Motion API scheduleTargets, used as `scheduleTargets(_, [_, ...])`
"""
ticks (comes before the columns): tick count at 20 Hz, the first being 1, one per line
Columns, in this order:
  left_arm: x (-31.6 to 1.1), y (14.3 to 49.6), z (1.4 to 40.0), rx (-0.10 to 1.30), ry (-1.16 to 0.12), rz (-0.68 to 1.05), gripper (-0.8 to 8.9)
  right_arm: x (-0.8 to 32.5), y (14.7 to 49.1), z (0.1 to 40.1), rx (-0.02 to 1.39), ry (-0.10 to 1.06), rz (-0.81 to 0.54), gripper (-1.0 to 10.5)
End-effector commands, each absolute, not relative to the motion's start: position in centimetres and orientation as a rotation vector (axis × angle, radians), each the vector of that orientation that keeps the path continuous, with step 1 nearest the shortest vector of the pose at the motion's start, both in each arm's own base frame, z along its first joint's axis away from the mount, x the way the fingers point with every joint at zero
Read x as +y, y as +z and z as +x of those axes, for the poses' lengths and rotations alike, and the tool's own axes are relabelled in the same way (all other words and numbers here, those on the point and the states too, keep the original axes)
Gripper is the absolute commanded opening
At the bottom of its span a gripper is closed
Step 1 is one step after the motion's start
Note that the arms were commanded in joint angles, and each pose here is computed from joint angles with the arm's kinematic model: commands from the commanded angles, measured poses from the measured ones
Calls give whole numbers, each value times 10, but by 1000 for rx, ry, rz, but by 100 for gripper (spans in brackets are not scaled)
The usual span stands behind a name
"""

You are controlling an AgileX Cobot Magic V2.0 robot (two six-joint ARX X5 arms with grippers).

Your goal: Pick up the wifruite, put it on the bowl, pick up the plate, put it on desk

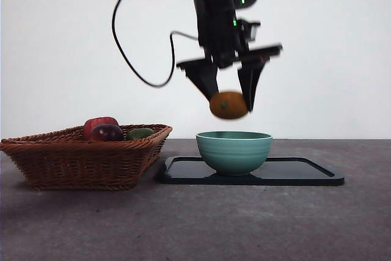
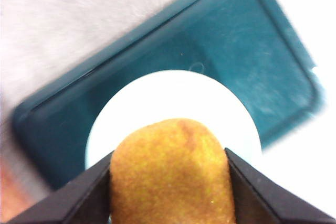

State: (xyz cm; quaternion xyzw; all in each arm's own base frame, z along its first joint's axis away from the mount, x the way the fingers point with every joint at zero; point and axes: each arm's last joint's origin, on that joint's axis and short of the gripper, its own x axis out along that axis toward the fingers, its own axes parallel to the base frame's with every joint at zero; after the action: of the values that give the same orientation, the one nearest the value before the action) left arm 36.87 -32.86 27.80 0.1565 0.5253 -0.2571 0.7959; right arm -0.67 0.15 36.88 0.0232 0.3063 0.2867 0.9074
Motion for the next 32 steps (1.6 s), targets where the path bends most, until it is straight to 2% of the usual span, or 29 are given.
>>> scheduleTargets(1, [-329, 291, 365, 1121, -561, 347, 216, -1, 366, -11, 699, 583, 42, 603])
scheduleTargets(11, [-291, 376, 322, 1046, -575, 298, 216, -1, 365, -11, 698, 575, 44, 603])
scheduleTargets(14, [-266, 385, 302, 1101, -548, 316, 216, -1, 366, -11, 700, 576, 48, 603])
scheduleTargets(18, [-218, 390, 285, 1174, -447, 260, 216, -1, 366, -11, 701, 578, 49, 603])
scheduleTargets(22, [-177, 388, 268, 1196, -267, 256, 216, -1, 366, -11, 702, 580, 52, 603])
scheduleTargets(25, [-159, 377, 259, 1177, -164, 239, 216, -1, 366, -11, 702, 580, 53, 603])
scheduleTargets(28, [-147, 357, 256, 1117, -121, 158, 216, -1, 366, -11, 704, 583, 58, 603])
scheduleTargets(32, [-145, 319, 263, 1127, -86, 125, 216, -1, 366, -11, 705, 589, 60, 603])
